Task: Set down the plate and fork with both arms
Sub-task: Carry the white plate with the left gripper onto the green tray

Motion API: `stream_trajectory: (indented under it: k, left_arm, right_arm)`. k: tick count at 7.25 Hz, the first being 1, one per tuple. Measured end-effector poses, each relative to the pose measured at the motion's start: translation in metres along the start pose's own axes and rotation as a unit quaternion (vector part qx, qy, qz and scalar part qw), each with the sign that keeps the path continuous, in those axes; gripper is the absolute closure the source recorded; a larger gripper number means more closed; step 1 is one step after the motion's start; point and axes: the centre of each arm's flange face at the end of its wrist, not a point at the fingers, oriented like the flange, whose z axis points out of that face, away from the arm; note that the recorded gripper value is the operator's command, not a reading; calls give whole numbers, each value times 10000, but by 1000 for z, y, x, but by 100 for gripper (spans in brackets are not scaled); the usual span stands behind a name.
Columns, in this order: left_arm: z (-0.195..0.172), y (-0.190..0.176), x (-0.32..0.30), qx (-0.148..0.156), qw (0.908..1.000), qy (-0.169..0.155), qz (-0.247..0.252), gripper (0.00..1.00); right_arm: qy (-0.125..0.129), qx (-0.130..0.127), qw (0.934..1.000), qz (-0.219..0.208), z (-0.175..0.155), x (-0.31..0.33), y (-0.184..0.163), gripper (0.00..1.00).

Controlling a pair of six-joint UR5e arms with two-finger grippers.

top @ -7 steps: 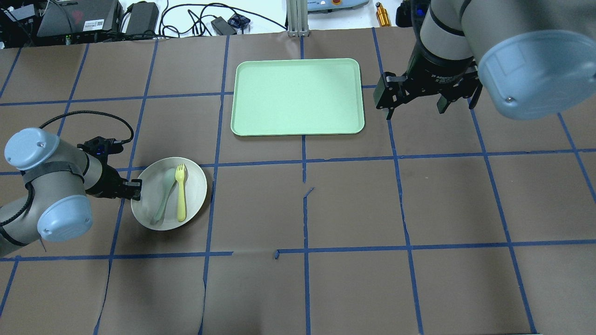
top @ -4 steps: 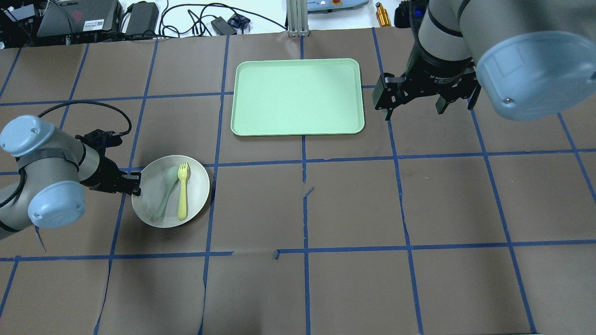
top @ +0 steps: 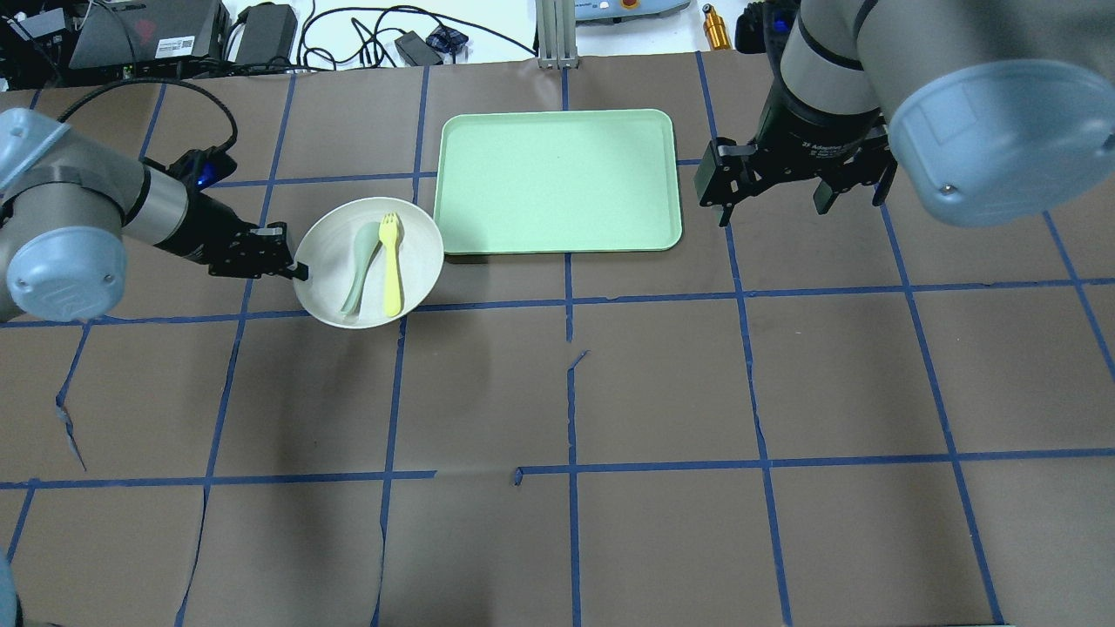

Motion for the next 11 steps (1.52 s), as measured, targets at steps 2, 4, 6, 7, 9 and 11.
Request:
stream_trajectory:
  k: [2, 4, 6, 7, 9, 11]
  left_arm:
    - [38, -61, 81, -32, 9997, 108, 203, 100]
    - [92, -111, 138, -122, 9995, -58, 286, 100]
    - [143, -136, 164, -82, 9991, -254, 339, 95]
    - [163, -140, 167, -35, 9988, -323, 378, 93]
    - [177, -141, 169, -16, 9984, -369, 418, 0]
    - [162, -128, 169, -87, 9972, -598, 452, 0]
  right_arm:
    - [-5, -2, 10000, -9, 0, -1, 0, 0]
    - [-8, -7, 10000, -12, 0, -1, 1, 0]
    - [-5, -15, 10000, -12, 1, -1, 0, 0]
    - [-5, -17, 10000, -12, 1, -1, 0, 0]
    - [-1, -14, 10000, -12, 1, -1, 0, 0]
    - [-1, -4, 10000, -12, 0, -1, 0, 0]
